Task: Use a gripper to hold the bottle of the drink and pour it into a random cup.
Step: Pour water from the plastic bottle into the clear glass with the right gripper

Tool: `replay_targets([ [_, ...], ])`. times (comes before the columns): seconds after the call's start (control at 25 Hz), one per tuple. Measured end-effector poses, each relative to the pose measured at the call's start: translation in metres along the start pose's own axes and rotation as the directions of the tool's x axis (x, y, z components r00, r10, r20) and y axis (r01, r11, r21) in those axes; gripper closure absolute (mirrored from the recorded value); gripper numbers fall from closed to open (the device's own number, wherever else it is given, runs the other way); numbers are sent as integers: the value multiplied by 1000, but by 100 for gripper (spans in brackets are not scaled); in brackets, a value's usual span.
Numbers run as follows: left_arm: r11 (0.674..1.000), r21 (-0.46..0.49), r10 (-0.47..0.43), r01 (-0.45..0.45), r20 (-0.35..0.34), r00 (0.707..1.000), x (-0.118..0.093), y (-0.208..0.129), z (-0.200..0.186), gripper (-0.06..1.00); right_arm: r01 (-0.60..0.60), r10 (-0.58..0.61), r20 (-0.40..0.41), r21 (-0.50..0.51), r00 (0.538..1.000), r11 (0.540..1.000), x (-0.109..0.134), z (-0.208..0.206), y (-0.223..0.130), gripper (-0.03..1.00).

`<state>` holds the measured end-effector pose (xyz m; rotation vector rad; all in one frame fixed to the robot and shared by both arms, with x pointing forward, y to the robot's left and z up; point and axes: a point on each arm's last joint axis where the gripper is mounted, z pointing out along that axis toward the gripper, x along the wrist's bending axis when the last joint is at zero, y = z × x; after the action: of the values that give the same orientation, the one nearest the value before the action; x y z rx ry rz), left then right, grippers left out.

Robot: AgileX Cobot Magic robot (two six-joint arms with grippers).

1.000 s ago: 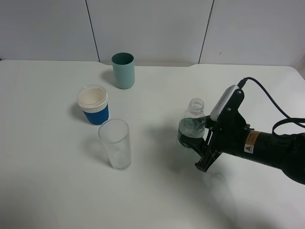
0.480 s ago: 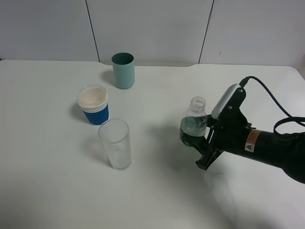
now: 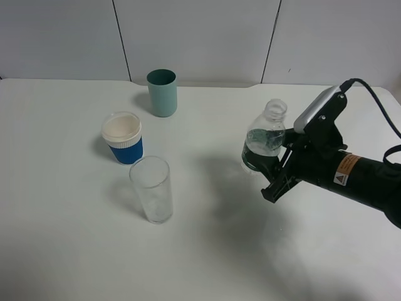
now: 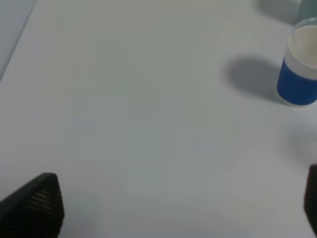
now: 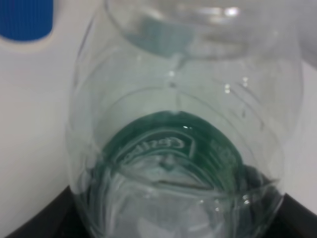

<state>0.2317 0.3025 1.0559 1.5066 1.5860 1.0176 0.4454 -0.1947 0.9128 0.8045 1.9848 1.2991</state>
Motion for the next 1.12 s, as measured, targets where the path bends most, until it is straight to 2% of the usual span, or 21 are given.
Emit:
replay_targets([
  [0.32, 1000, 0, 0, 0, -1, 1000, 0, 0, 0, -4, -61, 61, 23, -36, 998, 998, -3, -4, 8, 42],
  [0.44, 1000, 0, 0, 0, -1, 1000, 0, 0, 0, -4, -94, 94, 44, 1, 995, 996, -4, -4, 5, 42],
  [0.64, 1000, 0, 0, 0, -1, 1000, 0, 0, 0, -4, -157, 143, 129, 103, 981, 982, -11, -10, 0, 42],
  [0.84, 1000, 0, 0, 0, -1, 1000, 0, 0, 0, -4, -180, 157, 188, 112, 970, 977, -18, -18, 12, 42],
  [1.12, 1000, 0, 0, 0, -1, 1000, 0, 0, 0, -4, -197, 160, 199, 181, 967, 964, -26, -19, 38, 42],
])
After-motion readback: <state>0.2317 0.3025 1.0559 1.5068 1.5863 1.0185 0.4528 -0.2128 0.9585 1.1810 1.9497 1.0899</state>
